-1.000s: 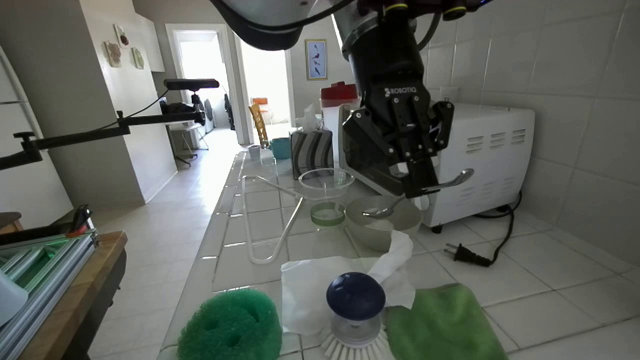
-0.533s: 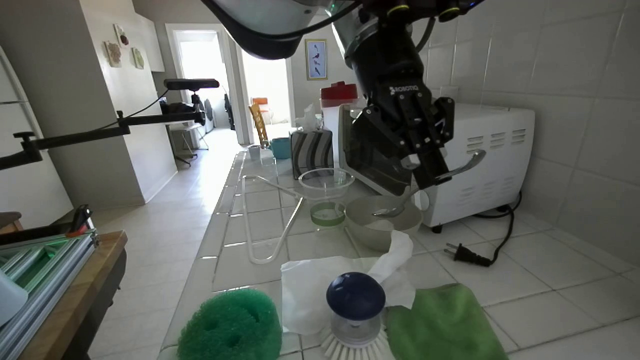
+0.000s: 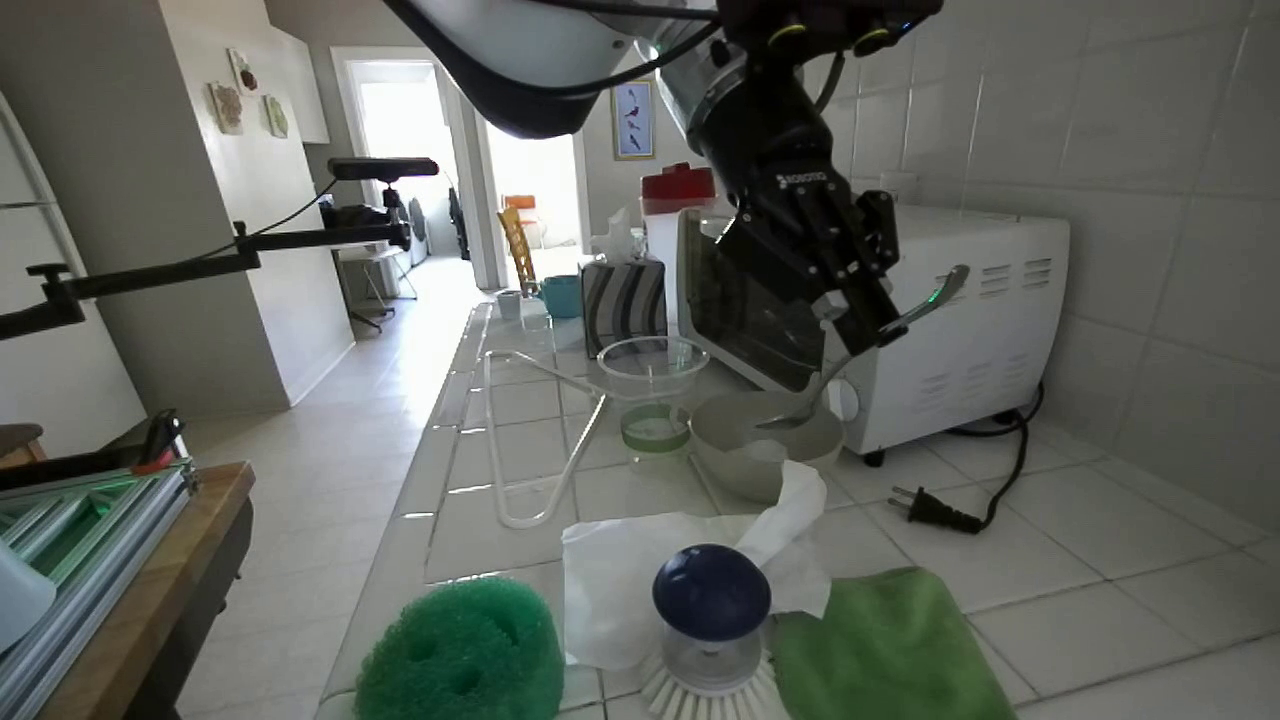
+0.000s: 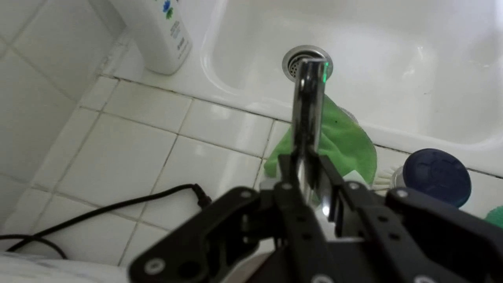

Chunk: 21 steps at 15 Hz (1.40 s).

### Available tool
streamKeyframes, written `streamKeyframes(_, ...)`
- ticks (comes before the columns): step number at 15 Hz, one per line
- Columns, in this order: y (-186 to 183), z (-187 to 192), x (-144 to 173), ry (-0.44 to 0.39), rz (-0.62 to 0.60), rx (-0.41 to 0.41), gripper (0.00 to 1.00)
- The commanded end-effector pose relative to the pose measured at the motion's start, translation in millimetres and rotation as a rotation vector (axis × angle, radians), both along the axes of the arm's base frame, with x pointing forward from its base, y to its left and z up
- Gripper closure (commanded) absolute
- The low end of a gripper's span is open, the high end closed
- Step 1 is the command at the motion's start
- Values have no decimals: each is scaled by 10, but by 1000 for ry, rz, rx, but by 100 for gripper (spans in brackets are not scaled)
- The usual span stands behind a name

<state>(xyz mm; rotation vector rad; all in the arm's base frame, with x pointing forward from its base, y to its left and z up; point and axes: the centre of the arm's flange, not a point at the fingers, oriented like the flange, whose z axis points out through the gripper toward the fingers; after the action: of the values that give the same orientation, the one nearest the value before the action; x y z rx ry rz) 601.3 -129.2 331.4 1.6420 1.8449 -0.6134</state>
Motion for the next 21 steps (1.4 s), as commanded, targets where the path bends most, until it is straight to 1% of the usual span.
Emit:
streamKeyframes(1,60,-15,74,-16,9,-69,95)
streamKeyframes(4,112,-22,76,-12,21,-97,95)
streamKeyframes(6,178,-52,66,19,38,-121,95)
streamKeyframes(12,424,-120,100,57,81,-187,95)
streamKeyframes(18,500,-135,107,65,125,-301,95)
streamKeyframes(21,542,-152,132,69,144,-344,95)
